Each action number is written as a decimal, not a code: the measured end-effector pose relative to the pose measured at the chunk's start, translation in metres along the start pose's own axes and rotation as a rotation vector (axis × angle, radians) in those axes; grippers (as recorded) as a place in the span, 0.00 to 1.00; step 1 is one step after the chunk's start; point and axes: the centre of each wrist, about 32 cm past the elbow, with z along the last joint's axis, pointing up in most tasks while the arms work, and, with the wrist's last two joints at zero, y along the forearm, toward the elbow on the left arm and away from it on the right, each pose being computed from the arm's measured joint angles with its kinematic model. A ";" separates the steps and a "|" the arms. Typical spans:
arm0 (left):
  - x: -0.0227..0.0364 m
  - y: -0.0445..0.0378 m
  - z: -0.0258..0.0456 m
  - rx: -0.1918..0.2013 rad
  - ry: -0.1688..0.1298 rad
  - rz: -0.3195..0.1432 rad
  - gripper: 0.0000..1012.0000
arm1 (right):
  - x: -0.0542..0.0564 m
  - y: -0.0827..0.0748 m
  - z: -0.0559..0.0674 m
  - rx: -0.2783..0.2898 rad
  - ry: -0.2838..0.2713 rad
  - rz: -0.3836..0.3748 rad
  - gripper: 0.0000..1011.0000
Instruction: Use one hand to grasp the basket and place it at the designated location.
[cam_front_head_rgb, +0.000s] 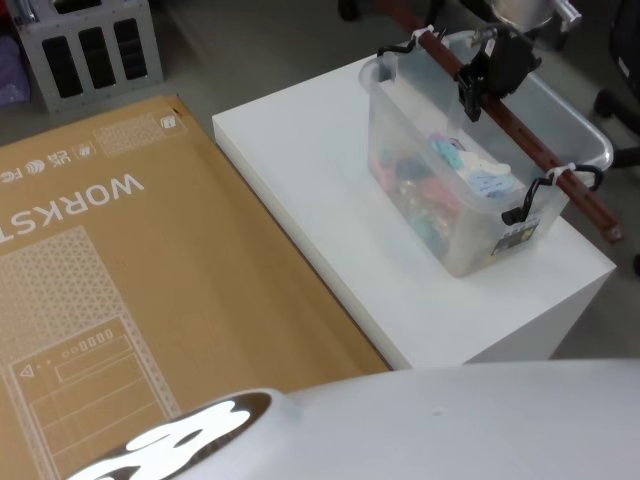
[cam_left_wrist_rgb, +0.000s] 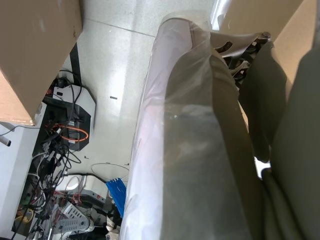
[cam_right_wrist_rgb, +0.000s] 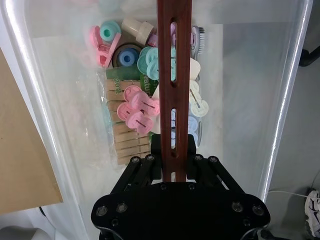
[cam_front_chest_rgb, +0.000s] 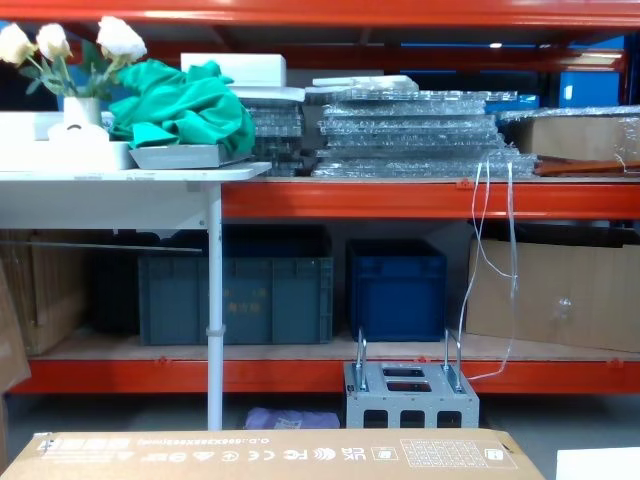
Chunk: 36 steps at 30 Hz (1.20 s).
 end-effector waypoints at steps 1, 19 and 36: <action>0.0000 0.0000 0.0000 0.000 0.000 0.000 0.00 | 0.000 0.000 0.000 -0.001 0.000 0.001 0.24; 0.0000 0.0000 0.0000 0.000 0.000 0.000 0.00 | 0.005 0.000 0.003 -0.006 -0.005 -0.001 0.24; 0.0000 0.0000 0.0000 0.000 0.000 0.000 0.00 | 0.010 -0.014 0.008 0.001 -0.016 -0.035 0.24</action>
